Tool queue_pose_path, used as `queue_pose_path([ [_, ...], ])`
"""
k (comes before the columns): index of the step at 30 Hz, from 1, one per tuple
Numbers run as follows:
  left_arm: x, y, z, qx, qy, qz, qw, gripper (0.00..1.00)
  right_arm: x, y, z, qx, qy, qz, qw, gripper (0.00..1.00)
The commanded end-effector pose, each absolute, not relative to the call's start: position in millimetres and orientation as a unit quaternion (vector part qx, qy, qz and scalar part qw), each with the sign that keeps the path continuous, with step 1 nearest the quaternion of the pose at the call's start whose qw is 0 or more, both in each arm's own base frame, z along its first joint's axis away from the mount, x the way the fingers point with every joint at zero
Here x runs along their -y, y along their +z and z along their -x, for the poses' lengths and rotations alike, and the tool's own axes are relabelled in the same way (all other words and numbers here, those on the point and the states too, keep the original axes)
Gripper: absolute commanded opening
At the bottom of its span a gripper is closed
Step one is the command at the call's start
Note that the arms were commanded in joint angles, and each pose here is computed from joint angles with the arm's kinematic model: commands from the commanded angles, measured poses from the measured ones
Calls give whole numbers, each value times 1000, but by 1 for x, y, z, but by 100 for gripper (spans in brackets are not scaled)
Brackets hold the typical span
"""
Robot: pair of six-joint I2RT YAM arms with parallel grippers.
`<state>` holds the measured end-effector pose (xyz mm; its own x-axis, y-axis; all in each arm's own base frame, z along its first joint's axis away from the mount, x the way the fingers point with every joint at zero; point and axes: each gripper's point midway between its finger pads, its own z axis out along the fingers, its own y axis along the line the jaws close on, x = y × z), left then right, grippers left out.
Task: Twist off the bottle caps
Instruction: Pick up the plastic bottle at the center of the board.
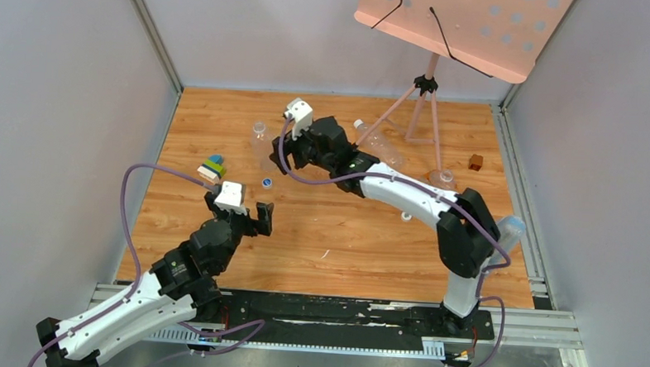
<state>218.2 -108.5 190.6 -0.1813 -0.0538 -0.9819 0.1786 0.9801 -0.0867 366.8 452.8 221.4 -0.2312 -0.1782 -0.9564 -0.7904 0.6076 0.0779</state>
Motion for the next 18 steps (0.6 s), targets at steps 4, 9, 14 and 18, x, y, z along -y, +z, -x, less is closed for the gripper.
queue_pose_path([
  [4,156,199,-219,-744,-151,-142,635,100,-361,253,-397,-749,274,213,564,73],
  [9,184,188,-219,-752,-169,-199,605,100,-282,210,-424,-813,240,117,518,72],
  [14,210,171,-223,-771,-175,-237,564,100,-217,175,-450,-854,186,63,482,72],
  [18,221,159,-228,-795,-164,-243,531,100,-188,158,-465,-865,163,49,472,72],
])
